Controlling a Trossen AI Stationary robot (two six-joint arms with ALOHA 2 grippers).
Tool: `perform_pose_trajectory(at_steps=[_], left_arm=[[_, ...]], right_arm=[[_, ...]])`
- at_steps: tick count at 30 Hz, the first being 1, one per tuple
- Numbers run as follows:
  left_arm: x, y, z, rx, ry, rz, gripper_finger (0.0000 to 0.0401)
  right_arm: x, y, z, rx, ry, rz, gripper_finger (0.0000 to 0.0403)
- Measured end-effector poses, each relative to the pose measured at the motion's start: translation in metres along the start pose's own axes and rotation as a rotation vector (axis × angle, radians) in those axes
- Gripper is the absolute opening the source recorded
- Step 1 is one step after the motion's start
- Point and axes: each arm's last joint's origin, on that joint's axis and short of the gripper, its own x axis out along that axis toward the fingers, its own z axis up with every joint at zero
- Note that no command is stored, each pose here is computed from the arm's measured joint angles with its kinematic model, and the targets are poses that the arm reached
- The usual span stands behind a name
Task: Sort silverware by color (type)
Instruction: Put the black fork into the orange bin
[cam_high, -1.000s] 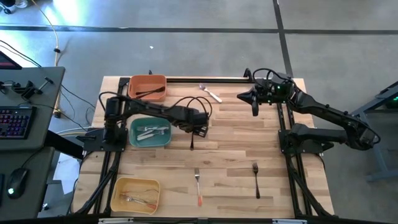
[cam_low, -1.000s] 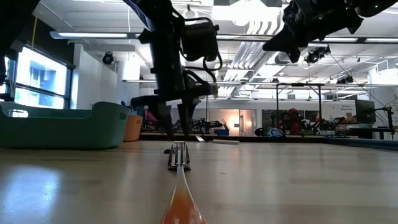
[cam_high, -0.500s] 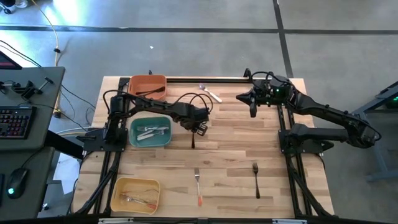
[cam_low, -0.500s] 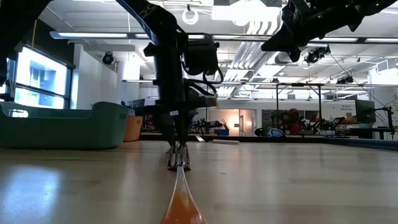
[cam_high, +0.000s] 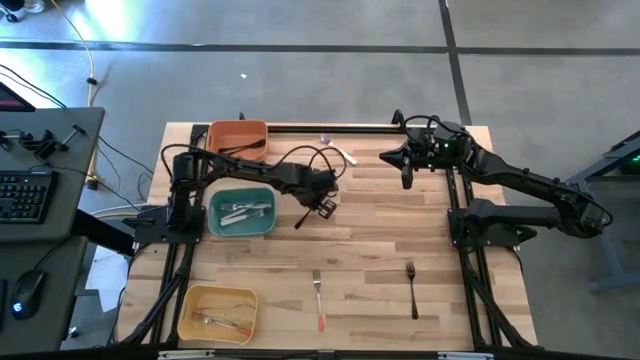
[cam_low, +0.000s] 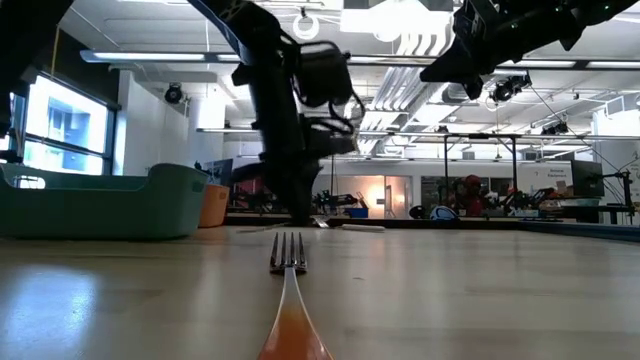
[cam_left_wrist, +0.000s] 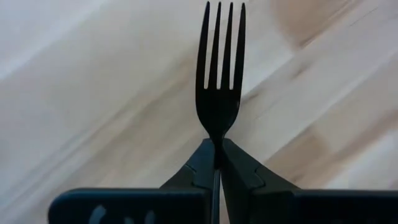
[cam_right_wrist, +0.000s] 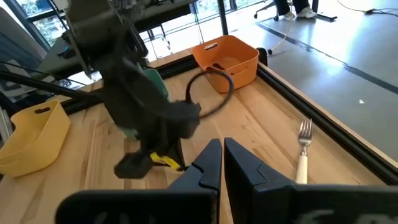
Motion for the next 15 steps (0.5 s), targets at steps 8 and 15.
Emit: perform_pose_trajectory(at_steps=[8, 15], left_arm=[[-0.043, 0.015, 0.025, -0.111, -0.143, -0.069, 0.0002], [-0.074, 0.051, 0.045, -0.277, -0.21, -0.025, 0.0001]], right_arm=[[0.0, -0.001, -0.001, -0.037, 0.007, -0.016, 0.0], [0.0, -0.001, 0.002, -0.014, -0.024, -0.031, 0.0]])
